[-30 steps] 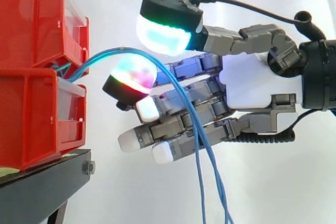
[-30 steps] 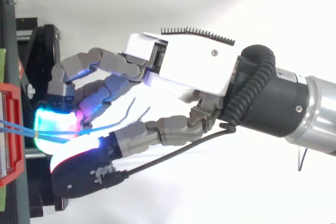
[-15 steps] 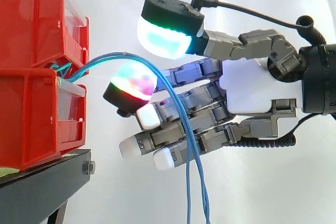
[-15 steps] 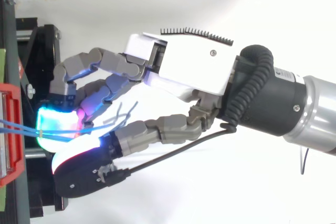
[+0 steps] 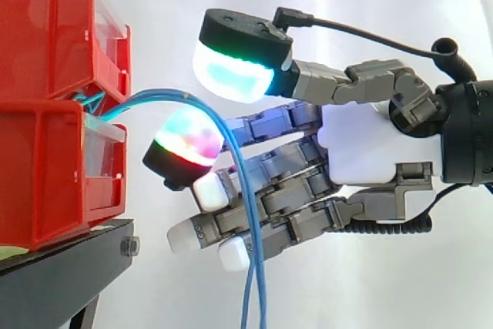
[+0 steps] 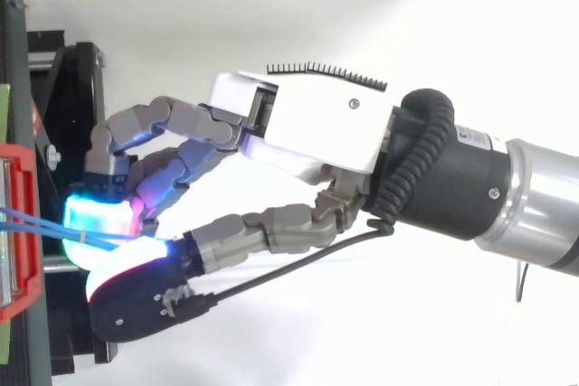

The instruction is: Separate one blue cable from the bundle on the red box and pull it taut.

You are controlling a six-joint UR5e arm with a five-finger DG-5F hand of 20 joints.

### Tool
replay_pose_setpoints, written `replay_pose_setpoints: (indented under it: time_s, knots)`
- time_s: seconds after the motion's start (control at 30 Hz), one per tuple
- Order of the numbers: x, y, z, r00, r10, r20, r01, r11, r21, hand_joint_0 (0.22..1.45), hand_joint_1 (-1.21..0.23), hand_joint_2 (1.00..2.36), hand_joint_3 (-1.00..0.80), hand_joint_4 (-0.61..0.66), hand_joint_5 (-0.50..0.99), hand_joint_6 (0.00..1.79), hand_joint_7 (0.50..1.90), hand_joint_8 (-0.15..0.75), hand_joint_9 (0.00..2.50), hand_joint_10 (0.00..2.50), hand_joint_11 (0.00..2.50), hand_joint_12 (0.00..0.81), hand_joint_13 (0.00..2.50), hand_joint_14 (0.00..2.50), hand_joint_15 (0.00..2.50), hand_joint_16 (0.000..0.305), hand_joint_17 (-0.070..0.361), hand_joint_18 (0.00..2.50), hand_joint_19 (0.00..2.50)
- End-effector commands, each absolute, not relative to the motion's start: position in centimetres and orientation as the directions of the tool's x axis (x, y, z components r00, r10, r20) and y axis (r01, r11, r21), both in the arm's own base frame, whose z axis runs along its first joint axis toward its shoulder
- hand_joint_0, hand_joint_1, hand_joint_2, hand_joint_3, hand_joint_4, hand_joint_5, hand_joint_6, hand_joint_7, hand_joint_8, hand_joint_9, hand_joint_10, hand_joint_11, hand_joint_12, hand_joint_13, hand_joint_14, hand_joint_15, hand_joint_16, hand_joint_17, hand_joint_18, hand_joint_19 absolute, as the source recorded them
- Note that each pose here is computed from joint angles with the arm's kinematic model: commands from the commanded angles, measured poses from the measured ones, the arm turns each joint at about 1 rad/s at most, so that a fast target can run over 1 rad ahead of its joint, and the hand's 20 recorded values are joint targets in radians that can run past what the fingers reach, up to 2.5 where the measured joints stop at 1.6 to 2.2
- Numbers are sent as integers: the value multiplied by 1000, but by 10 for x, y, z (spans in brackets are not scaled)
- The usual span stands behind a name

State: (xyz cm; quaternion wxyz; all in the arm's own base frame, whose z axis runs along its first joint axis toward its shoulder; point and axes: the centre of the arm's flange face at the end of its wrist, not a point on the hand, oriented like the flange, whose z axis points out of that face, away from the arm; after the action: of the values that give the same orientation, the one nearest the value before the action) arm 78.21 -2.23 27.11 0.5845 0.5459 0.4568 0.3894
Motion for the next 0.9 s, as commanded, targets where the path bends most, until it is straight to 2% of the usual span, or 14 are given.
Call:
replay_pose_setpoints:
  time_s: [0.0,0.13,0.27,0.4,0.53,0.63,0.77,0.87]
  knots:
    - [783,-22,273,279,954,-109,42,101,994,516,-667,1002,-467,176,-105,743,1081,381,950,15,589,417,679,8,266,50,112,721,362]
    - [784,-21,268,269,957,-110,45,101,994,533,-666,1004,-438,175,-103,742,1095,376,950,15,579,413,678,8,261,49,110,718,358]
    - [783,-21,269,268,957,-110,47,101,994,564,-680,1014,-284,140,-112,776,1169,373,955,16,590,406,677,9,269,47,106,712,366]
    - [785,-21,273,270,957,-107,40,100,994,566,-729,1014,-176,148,-128,845,1133,395,967,14,589,434,702,8,262,53,118,765,325]
    - [786,-21,275,270,957,-105,37,99,994,590,-807,1019,-123,105,-149,884,1121,372,938,13,604,416,685,8,261,49,110,737,338]
    - [787,-22,280,269,958,-102,33,97,995,607,-859,1020,-142,64,-163,896,1103,359,915,13,601,405,669,8,258,47,105,721,337]
    - [787,-23,286,264,959,-99,44,91,995,665,-952,1012,-325,97,-177,903,1064,347,888,13,628,399,666,9,256,46,104,721,320]
    - [786,-23,287,263,960,-92,51,81,995,703,-947,1005,-443,112,-176,903,1031,344,890,15,616,396,667,8,255,45,102,725,313]
